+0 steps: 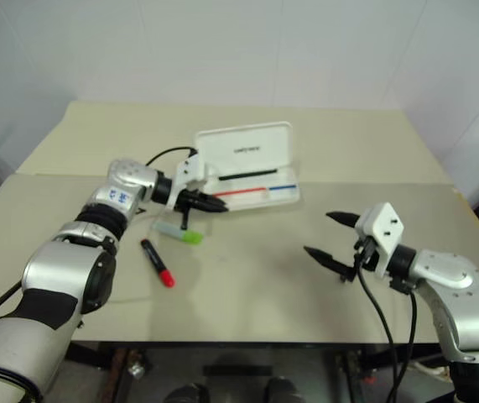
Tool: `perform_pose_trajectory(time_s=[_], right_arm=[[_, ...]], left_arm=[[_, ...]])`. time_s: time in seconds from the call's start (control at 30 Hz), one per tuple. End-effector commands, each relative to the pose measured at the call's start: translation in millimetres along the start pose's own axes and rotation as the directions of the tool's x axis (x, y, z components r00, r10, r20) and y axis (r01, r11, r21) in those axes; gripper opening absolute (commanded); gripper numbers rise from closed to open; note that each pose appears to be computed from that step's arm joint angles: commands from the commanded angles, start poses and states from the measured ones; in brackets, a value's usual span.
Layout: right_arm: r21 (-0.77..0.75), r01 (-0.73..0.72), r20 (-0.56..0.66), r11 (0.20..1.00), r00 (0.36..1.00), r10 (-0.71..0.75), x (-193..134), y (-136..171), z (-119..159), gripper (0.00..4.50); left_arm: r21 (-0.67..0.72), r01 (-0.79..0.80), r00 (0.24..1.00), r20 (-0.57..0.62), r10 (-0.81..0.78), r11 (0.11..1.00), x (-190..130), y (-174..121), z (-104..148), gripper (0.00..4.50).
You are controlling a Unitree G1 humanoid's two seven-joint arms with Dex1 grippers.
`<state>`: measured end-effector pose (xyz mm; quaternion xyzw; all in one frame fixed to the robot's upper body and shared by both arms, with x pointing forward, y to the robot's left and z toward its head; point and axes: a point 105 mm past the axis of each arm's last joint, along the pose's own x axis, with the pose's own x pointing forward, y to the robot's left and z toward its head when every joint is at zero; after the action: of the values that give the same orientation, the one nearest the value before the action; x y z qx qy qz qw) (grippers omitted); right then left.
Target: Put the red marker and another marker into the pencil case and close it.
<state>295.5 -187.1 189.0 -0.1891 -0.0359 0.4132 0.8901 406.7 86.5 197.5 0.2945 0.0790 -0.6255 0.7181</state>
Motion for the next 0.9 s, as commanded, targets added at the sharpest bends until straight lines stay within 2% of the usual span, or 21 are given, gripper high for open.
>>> perform_pose_trajectory(time_s=[0.03, 0.23, 0.4, 0.5, 0.6, 0.9], right_arm=[[-0.046, 0.021, 0.008, 0.999, 1.0, -0.021, -11.8, -7.3, 9.6, 4.5], [-0.024, 0.038, 0.005, 0.999, 0.999, -0.038, -27.9, -7.1, 11.7, 4.5], [-0.006, 0.071, -0.037, 0.997, 0.997, -0.071, -44.3, -2.3, 5.2, 4.5], [0.002, 0.076, -0.038, 0.997, 0.996, -0.076, -46.4, 2.1, 7.4, 4.5], [0.005, 0.088, -0.047, 0.996, 0.995, -0.087, -47.5, 2.8, 6.7, 4.5], [0.01, 0.095, -0.054, 0.995, 0.994, -0.094, -44.9, 4.6, 8.5, 4.5]], left_arm=[[0.105, 0.079, 0.997, 0.015, -0.081, 0.991, -7.7, -7.8, 13.6, 0.04], [0.136, 0.138, 0.99, 0.007, -0.14, 0.981, -1.4, -33.8, 5.6, 0.04], [0.11, 0.113, 0.993, 0.011, -0.115, 0.987, 8.5, -63.0, -3.1, 0.04], [0.088, 0.113, 0.993, 0.03, -0.116, 0.99, 17.3, -80.5, 0.7, 0.04], [0.056, 0.103, 0.993, 0.046, -0.105, 0.993, 24.3, -89.2, 4.0, 0.04], [0.044, 0.135, 0.991, -0.032, -0.133, 0.99, 33.4, -106.8, -13.5, 0.04]])
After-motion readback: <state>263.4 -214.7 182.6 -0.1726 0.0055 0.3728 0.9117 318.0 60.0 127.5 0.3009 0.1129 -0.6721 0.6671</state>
